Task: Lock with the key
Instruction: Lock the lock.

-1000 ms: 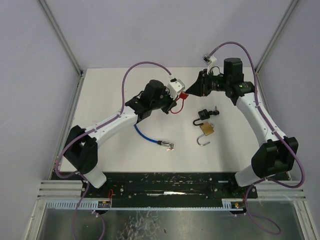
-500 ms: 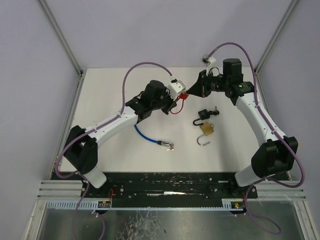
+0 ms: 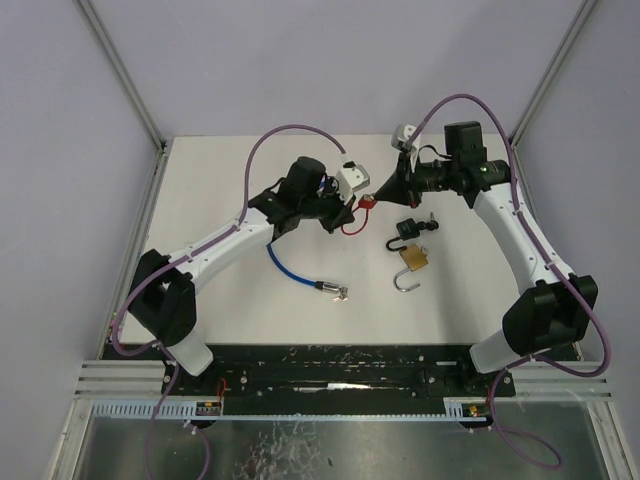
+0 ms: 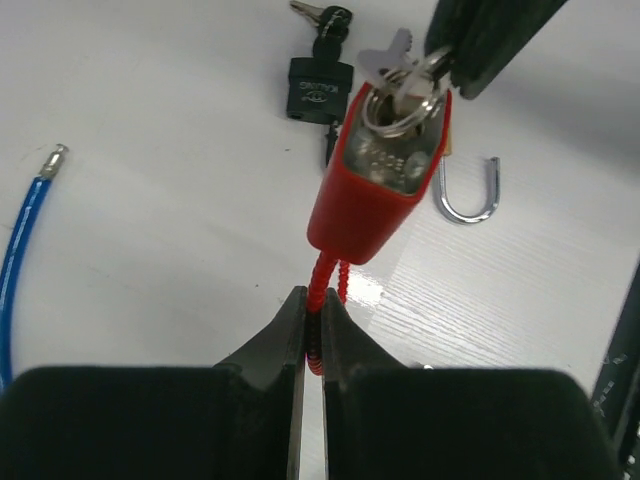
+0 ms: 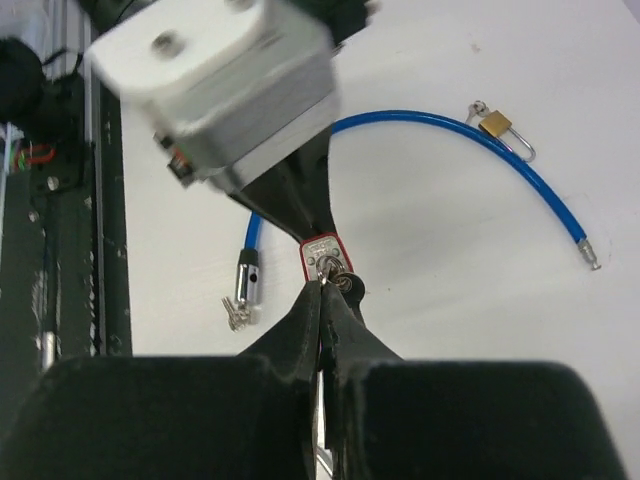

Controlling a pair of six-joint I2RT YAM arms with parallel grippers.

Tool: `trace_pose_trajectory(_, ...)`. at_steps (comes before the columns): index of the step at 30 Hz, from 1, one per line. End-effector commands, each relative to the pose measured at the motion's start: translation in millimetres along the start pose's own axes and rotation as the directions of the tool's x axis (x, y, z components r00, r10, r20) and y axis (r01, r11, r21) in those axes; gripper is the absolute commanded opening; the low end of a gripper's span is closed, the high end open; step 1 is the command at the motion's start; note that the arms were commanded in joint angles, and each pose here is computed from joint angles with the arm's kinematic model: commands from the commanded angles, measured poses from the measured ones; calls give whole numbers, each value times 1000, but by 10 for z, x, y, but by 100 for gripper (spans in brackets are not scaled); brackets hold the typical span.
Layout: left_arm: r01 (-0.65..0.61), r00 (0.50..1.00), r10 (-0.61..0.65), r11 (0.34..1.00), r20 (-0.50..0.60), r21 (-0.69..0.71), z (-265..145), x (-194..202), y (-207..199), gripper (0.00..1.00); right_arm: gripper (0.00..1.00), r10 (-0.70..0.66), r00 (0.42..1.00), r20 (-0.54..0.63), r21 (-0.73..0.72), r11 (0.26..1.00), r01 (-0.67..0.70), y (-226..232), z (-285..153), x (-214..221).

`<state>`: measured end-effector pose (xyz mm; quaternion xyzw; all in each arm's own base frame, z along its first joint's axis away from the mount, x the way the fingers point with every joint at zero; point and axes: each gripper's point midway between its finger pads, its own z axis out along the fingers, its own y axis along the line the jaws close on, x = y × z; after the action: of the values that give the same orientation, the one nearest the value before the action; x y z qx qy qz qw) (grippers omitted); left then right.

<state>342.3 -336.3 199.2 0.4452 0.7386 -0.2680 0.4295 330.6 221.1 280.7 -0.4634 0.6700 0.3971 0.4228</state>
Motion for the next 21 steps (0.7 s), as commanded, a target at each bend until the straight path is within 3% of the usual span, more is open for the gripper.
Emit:
trace_pose_trajectory(1,-25,995,11,990,102,139,-137,-342,-131,0,0,-313,949,48,-155,936,317,316,-69,-87)
trace_pose_trajectory(4,-9,996,-6,986,88,169,-179,-295,-149,0,4,-395,918,42,-162,904,397,305,-84,-70)
trace_pose_trajectory(8,7,998,-16,987,53,163,-181,-175,-127,0,15,-408,913,17,-120,905,407,186,-106,-121)
trace_pose_trajectory(15,25,999,-30,987,33,157,-190,-83,-114,0,42,-329,940,95,-66,940,335,84,-359,-373)
trace_pose_trajectory(21,23,999,-31,983,42,180,-177,-140,-137,0,66,-245,954,171,-135,954,269,217,-328,-398)
